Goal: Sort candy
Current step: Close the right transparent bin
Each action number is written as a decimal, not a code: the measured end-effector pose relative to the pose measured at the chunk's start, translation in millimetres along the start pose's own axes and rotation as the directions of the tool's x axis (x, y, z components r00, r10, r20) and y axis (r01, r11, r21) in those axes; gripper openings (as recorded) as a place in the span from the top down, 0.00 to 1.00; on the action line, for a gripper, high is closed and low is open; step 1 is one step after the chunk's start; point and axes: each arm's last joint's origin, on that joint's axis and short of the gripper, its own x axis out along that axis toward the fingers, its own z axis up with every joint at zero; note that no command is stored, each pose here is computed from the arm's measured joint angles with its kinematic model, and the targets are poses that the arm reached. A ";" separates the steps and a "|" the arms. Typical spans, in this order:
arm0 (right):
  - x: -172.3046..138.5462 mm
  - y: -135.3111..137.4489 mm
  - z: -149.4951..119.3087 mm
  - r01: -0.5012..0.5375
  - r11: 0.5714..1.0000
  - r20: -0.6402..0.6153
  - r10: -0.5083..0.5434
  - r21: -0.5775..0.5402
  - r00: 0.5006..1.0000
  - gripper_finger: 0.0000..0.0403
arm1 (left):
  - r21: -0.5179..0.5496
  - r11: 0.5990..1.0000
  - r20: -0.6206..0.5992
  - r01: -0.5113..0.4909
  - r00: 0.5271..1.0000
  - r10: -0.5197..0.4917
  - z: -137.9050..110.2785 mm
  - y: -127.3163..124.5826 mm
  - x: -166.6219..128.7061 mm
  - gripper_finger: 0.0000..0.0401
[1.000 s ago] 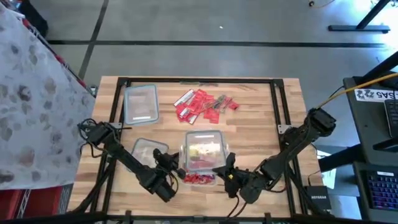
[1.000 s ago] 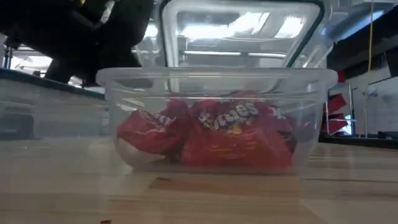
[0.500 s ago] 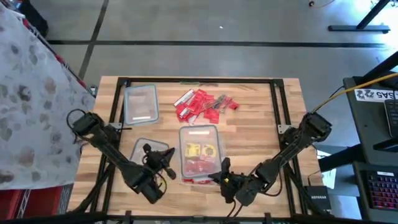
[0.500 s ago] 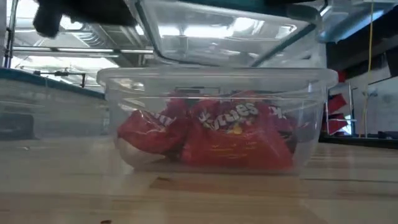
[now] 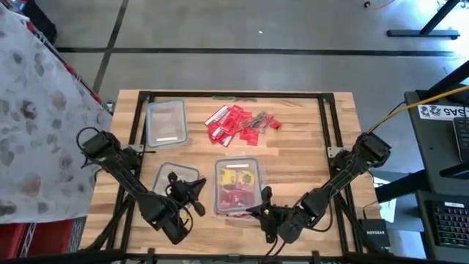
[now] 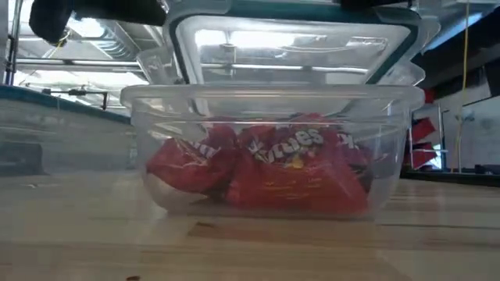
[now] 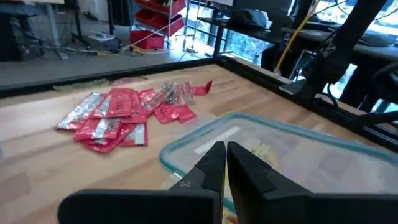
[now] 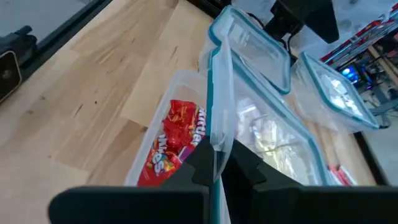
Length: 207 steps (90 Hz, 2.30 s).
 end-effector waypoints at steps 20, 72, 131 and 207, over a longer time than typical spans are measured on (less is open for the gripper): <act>8.6 -7.1 -1.1 -0.100 0.988 -0.011 0.102 0.114 0.995 1.00 | 0.022 0.999 -0.084 -0.030 0.996 0.031 -16.1 -3.2 10.9 1.00; 17.1 -17.5 0.6 -0.280 0.938 0.010 0.284 0.202 0.959 0.58 | 0.011 0.999 -0.097 -0.036 0.995 0.037 -18.8 -3.3 12.3 1.00; -85.3 -54.5 -35.5 0.165 0.966 -0.403 -0.073 0.198 0.912 0.62 | -0.240 0.966 -0.539 0.097 0.814 -0.216 -37.7 -34.9 -25.5 1.00; -40.1 -49.7 -95.9 0.102 0.925 -0.384 0.050 0.367 0.922 0.66 | -0.053 0.997 -0.708 0.052 0.703 -0.074 -38.2 -19.5 -10.4 1.00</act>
